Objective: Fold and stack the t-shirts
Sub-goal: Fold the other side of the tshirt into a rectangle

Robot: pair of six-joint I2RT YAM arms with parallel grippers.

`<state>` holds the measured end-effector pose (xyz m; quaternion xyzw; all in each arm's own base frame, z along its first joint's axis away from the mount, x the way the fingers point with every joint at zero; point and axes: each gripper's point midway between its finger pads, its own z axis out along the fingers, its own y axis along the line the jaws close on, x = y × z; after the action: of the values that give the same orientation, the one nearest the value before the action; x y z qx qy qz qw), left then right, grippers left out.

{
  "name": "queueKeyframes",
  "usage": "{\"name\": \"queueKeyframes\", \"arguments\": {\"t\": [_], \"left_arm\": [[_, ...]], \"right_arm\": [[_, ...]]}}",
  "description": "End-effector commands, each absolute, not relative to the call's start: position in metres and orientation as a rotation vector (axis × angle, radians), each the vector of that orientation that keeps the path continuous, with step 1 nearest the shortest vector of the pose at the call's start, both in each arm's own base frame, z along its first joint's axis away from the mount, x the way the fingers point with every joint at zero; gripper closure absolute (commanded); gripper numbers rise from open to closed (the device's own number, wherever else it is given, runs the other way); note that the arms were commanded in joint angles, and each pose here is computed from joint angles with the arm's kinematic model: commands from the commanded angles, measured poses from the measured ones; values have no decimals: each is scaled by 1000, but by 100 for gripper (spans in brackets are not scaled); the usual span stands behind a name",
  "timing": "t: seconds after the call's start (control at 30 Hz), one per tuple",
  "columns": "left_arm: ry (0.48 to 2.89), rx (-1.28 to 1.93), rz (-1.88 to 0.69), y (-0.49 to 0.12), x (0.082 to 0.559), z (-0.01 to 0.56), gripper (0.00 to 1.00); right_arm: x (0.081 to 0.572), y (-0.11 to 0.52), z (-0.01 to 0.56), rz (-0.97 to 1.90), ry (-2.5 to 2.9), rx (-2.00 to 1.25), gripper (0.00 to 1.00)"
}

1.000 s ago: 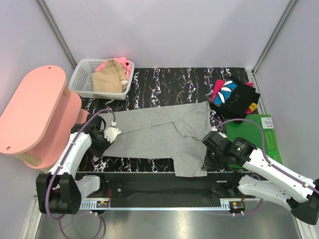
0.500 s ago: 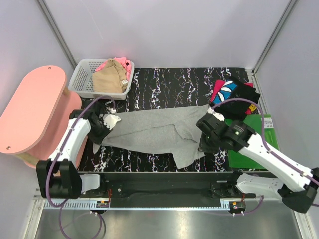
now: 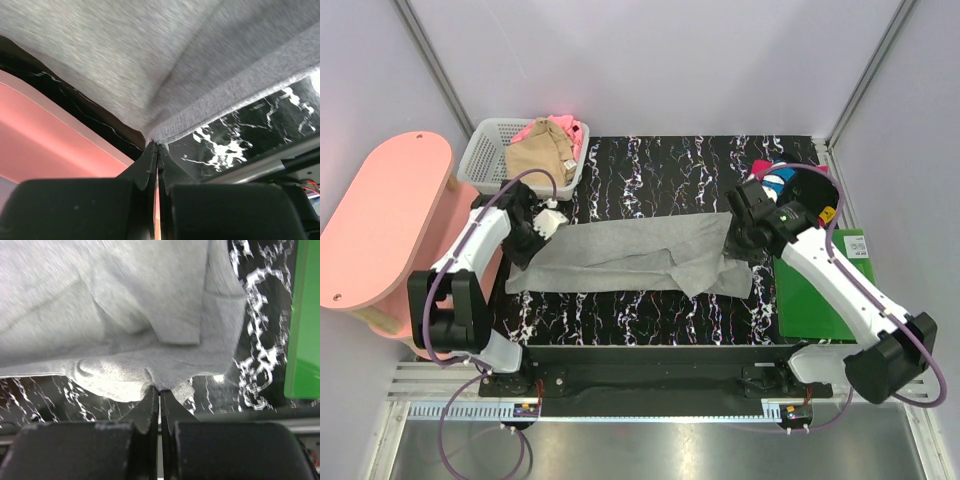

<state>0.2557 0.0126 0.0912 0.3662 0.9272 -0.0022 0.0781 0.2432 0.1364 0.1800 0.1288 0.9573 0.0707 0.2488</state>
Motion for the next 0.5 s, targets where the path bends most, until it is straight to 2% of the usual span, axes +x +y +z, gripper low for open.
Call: {"name": "queueKeyframes", "arguments": {"t": [0.0, 0.43, 0.47], "left_arm": [[2728, 1092, 75, 18, 284, 99, 100], [2771, 1086, 147, 27, 326, 75, 100], [2775, 1081, 156, 28, 330, 72, 95]], "right_arm": [[284, 155, 194, 273, 2543, 283, 100], [320, 154, 177, 237, 2556, 284, 100], [322, 151, 175, 231, 2559, 293, 100]]}}
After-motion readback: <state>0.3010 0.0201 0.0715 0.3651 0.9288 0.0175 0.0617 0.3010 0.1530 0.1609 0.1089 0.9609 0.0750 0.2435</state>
